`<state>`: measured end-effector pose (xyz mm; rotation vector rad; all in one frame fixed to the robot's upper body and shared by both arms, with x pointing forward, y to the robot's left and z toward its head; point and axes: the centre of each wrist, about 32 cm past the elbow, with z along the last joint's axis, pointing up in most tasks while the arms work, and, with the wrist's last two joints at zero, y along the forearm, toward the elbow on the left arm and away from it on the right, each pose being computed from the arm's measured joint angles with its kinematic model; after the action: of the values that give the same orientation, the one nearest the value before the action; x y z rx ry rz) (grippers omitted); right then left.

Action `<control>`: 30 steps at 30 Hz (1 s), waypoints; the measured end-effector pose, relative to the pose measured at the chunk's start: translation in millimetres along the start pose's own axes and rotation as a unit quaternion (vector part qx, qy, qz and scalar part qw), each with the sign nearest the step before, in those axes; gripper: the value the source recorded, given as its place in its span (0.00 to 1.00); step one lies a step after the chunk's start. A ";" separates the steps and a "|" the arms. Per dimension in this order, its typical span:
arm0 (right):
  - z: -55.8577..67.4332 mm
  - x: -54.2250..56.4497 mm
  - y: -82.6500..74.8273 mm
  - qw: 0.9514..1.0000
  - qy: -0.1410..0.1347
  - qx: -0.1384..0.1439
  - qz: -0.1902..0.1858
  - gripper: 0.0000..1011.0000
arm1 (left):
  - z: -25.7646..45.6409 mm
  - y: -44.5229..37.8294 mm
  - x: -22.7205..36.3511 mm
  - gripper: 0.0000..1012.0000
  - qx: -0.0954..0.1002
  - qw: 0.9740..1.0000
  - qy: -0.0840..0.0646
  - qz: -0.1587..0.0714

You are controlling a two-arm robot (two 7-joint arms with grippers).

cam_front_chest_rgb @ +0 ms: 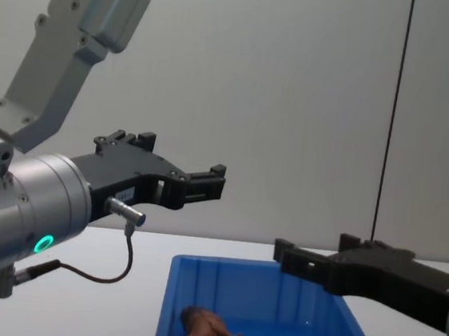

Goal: Pick up the two dolls from the table and place them into the box.

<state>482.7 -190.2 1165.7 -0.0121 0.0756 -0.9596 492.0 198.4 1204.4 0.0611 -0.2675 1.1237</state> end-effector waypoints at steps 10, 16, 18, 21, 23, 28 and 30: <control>-1.6 3.7 -9.6 0.999 0.001 -0.002 -0.054 0.99 | 0.0 0.0 0.0 0.99 0.000 1.000 0.000 0.000; -2.7 6.0 -18.3 0.996 0.003 -0.003 -0.085 0.99 | 0.0 0.0 0.0 0.99 0.000 1.000 0.000 0.000; -3.3 7.0 -22.0 0.995 0.004 -0.004 -0.095 0.99 | 0.0 0.0 0.0 0.99 0.000 1.000 0.000 0.000; -3.4 7.8 -24.8 0.995 0.004 -0.004 -0.104 0.99 | 0.0 0.0 0.0 0.99 0.000 1.000 0.000 0.000; -3.7 8.4 -27.2 0.994 0.005 -0.004 -0.112 0.99 | 0.0 0.0 0.0 0.99 0.000 1.000 0.000 0.000; -3.8 9.3 -31.3 0.992 0.005 -0.004 -0.124 0.99 | 0.0 0.1 0.0 0.99 0.000 1.000 0.000 0.000; -3.8 9.6 -32.3 0.992 0.005 -0.004 -0.127 0.99 | -0.1 0.5 0.1 0.99 0.001 1.000 0.000 0.000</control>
<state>461.5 -216.5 1162.8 -0.0249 0.0893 -1.2143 491.6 198.7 1204.3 0.0629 -0.2666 1.1240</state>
